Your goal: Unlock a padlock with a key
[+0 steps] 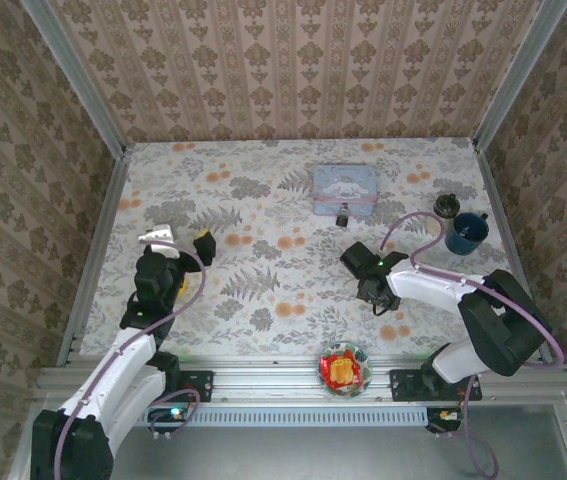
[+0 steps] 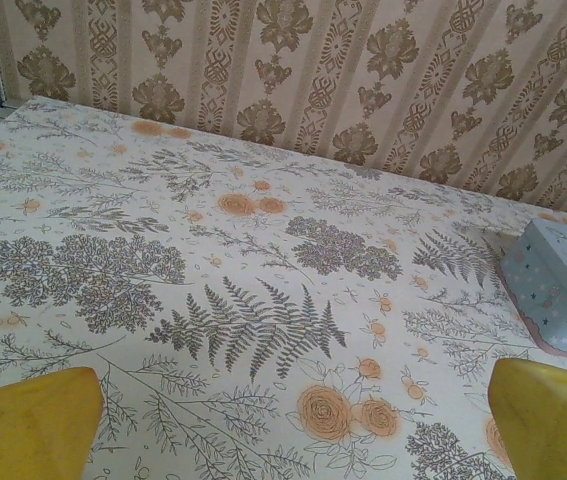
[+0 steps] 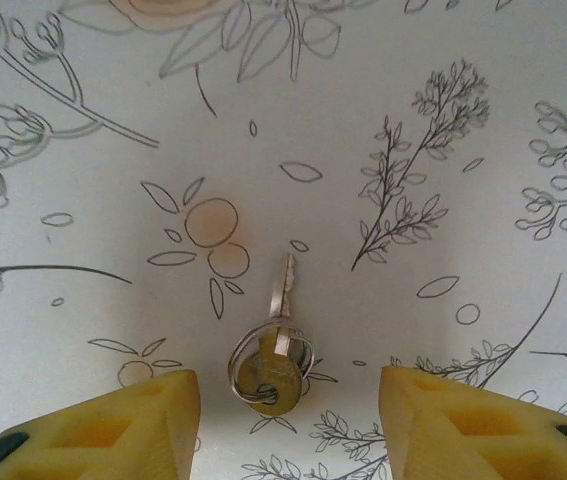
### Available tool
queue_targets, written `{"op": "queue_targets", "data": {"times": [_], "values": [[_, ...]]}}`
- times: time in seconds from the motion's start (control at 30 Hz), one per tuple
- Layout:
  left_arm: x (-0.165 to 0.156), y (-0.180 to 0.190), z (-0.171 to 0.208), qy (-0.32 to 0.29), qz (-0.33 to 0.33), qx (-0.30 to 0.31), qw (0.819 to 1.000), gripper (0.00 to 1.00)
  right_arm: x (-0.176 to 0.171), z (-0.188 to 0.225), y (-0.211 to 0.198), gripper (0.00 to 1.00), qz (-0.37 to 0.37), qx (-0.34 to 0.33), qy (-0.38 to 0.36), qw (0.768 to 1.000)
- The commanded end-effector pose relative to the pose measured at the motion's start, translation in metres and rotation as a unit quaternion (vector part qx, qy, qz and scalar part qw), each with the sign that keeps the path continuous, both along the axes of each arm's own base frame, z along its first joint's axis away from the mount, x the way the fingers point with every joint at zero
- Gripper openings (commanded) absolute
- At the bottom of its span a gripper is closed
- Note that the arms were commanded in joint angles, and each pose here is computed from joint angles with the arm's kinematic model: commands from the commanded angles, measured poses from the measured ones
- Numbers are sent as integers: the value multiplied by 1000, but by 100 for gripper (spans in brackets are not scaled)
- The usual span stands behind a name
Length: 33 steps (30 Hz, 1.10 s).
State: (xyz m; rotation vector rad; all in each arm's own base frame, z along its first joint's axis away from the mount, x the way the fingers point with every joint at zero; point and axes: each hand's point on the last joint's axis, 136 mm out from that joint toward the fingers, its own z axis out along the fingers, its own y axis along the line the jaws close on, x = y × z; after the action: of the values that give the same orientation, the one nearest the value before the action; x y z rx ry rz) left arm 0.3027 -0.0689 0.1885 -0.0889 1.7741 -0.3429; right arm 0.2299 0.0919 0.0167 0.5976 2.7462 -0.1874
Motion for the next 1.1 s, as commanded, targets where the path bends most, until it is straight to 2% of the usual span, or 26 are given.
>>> {"op": "queue_targets", "data": {"times": [0.0,0.2,0.6,1.07], "values": [[-1,1,3,-12,6,-10,1000,100,1,-5,4,52,-12,16,-5,1000],[-1,2,2,-9,7,-13,1000,100,10,-12,14,51,3,32,-11,999],[0,3,2,-5,12,-14,1000,100,27,-13,42,39,64,56,-15,996],[1,3,5,-9,12,-16,1000,100,24,9,23,40,61,-14,1,998]]}}
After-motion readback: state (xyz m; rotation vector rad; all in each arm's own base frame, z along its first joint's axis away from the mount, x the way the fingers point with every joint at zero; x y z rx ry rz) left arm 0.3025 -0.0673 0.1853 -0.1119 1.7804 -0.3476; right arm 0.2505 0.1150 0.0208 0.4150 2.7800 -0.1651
